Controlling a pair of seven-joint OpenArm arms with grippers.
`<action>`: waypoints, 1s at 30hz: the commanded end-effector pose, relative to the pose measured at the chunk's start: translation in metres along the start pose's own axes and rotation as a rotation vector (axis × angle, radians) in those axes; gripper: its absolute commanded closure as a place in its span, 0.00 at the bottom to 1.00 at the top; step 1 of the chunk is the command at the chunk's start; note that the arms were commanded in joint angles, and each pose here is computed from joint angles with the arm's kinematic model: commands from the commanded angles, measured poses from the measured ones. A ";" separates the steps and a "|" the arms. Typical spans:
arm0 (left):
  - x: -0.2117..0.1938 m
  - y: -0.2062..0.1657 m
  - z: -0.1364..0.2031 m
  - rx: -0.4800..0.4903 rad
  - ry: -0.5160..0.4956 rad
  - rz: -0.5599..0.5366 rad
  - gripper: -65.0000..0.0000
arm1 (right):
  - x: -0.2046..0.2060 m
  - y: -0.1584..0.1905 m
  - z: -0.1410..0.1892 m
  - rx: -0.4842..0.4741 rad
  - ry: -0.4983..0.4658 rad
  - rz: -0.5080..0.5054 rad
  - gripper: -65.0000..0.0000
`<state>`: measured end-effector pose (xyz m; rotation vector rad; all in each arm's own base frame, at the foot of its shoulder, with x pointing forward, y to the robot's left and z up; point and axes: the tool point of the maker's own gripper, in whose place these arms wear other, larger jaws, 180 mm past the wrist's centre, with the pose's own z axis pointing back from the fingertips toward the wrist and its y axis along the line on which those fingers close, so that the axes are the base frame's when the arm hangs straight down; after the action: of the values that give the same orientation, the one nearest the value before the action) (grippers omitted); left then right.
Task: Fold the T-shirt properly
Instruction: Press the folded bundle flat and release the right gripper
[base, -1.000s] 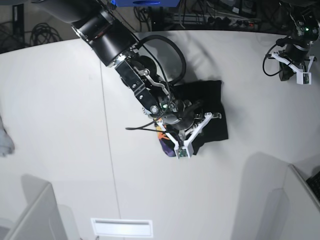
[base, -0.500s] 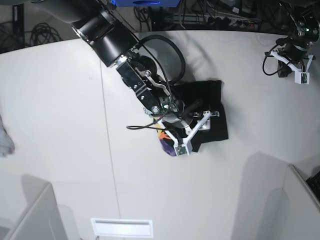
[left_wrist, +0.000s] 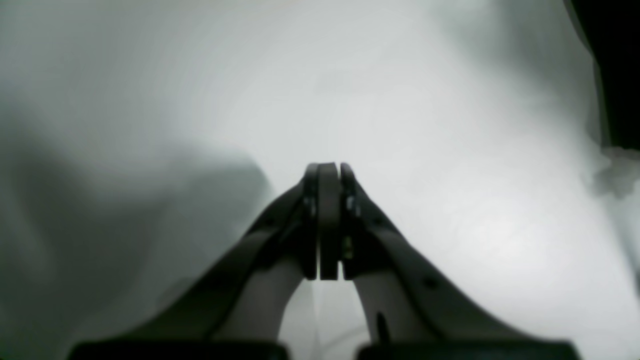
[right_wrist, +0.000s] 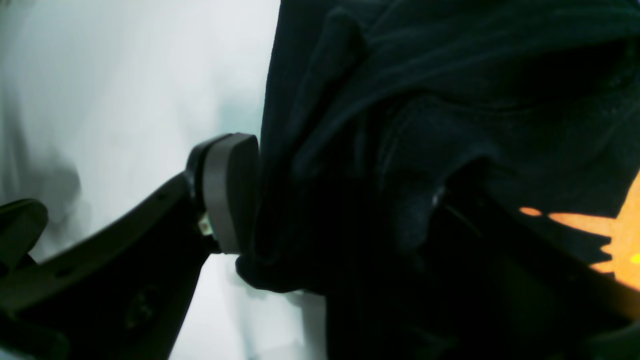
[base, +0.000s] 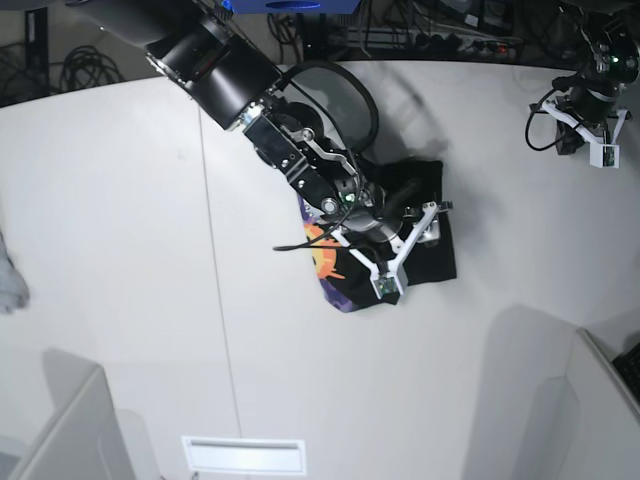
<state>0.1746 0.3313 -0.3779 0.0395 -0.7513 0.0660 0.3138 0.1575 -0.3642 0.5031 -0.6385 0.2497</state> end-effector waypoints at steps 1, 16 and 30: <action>0.013 0.003 0.004 0.001 -0.041 -0.017 1.00 | 0.016 0.023 0.005 0.054 -0.044 0.031 0.40; 0.013 0.003 0.005 0.003 -0.039 -0.018 1.00 | 0.013 0.110 0.014 0.283 -0.046 0.252 0.40; 0.050 -0.029 0.021 -0.025 -0.155 -0.073 1.00 | 0.063 -0.013 0.058 0.145 -0.231 -0.073 1.00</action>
<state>0.1951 0.2993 -0.3384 0.0319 -0.8774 -0.0078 0.3324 0.1153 -0.3065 0.6778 -0.7844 0.1548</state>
